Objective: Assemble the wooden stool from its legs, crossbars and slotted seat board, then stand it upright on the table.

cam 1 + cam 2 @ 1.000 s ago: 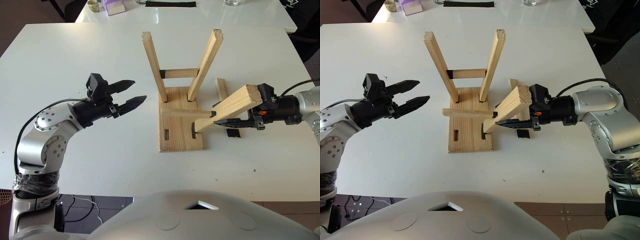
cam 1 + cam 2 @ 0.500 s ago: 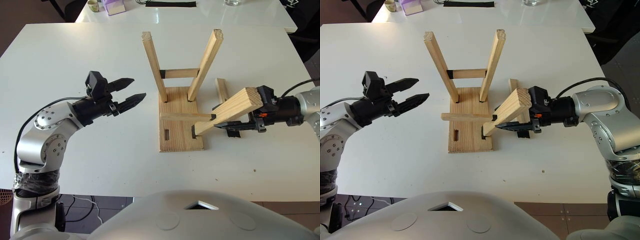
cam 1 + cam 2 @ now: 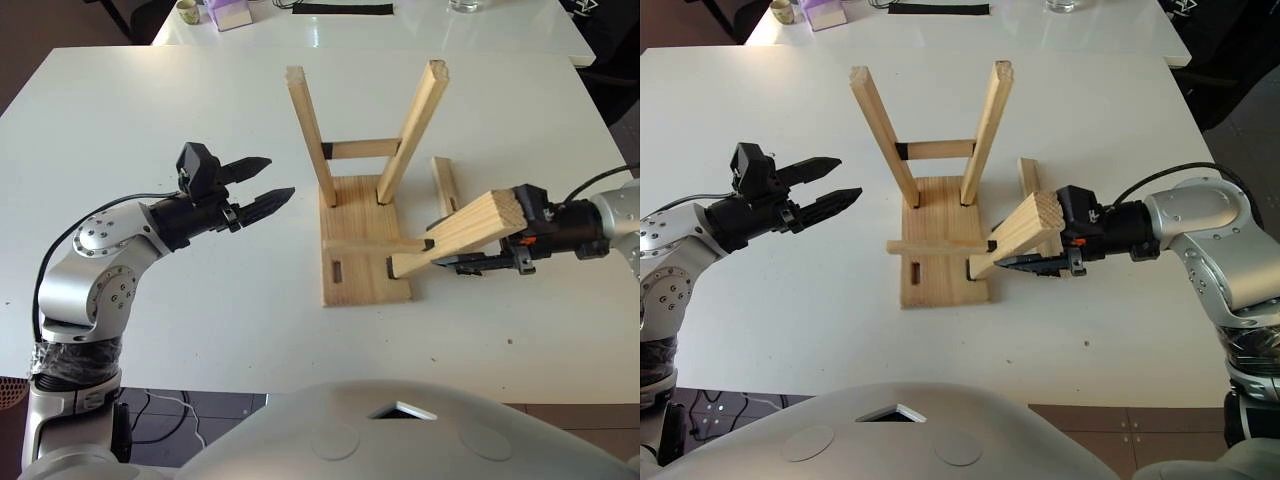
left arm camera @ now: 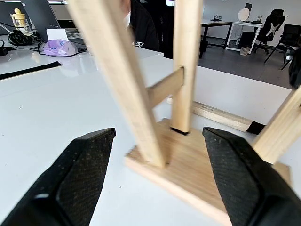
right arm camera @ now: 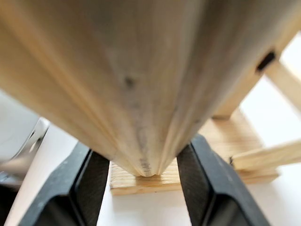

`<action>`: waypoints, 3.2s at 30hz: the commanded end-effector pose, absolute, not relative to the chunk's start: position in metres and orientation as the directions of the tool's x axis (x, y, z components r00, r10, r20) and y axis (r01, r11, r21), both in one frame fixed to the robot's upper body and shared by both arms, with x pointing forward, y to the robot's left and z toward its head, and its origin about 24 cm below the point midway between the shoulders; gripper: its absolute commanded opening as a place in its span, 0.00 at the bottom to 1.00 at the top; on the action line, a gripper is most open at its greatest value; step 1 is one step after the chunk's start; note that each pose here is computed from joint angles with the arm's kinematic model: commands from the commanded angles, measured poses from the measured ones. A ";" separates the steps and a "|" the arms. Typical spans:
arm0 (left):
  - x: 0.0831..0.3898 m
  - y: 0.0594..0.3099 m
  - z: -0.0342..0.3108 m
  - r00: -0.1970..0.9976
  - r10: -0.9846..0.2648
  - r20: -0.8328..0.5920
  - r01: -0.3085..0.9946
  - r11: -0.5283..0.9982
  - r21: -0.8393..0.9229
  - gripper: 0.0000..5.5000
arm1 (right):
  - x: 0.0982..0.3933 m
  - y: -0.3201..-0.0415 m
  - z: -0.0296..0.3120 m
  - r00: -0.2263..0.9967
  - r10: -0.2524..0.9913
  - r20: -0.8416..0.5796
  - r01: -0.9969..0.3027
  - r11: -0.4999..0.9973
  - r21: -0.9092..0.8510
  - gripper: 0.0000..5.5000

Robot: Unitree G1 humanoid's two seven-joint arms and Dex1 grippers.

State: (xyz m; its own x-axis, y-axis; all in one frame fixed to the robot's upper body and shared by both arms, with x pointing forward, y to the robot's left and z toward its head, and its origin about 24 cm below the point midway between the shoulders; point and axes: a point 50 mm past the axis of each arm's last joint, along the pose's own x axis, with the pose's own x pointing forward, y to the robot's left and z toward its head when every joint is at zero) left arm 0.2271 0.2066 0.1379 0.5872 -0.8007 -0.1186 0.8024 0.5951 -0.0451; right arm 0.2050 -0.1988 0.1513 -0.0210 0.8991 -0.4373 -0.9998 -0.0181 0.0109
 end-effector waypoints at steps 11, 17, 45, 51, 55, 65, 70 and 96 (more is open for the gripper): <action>0.227 0.199 0.129 0.591 -0.792 -0.152 0.797 0.602 -0.039 0.63 | 0.186 -0.193 0.065 -0.110 0.710 -0.696 -0.986 0.009 0.165 0.37; 0.230 0.201 0.128 0.598 -0.784 -0.165 0.791 0.611 -0.035 0.63 | 0.190 -0.196 0.059 -0.032 0.705 -0.709 -0.989 0.081 0.125 0.37; 0.226 0.204 0.114 0.656 -0.730 -0.192 0.740 0.672 -0.026 0.63 | 0.239 -0.220 0.106 0.526 0.642 -0.558 -0.847 0.455 -0.275 0.70; 0.216 0.208 0.112 0.688 -0.701 -0.189 0.709 0.705 -0.034 0.63 | 0.202 -0.226 0.084 0.754 0.425 -0.502 -0.582 0.785 -0.210 0.80; 0.213 0.208 0.111 0.703 -0.687 -0.186 0.692 0.720 -0.043 0.63 | 0.184 -0.216 0.066 0.782 0.342 -0.521 -0.412 0.911 -0.020 0.80; 0.219 0.202 0.112 0.696 -0.696 -0.175 0.700 0.712 -0.051 0.63 | 0.184 -0.210 0.041 0.769 0.251 -0.587 -0.341 0.939 -0.045 0.80; 0.223 0.203 0.114 0.706 -0.686 -0.177 0.692 0.721 -0.036 0.63 | 0.186 -0.214 0.032 0.773 0.239 -0.588 -0.351 0.933 -0.082 0.71; 0.254 0.201 0.227 0.752 -0.546 0.370 0.633 0.754 -0.175 0.63 | 0.254 -0.229 0.171 0.913 0.368 0.174 -0.384 0.920 0.070 0.38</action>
State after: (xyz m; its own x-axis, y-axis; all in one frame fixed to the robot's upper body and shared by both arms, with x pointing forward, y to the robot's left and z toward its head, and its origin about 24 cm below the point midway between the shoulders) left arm 0.2570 0.2132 0.1892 0.8412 -0.4973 0.2121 0.5293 0.8375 -0.1354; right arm 0.2456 -0.2364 0.1126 0.9671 0.2401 -0.0835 -0.2405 0.9706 0.0057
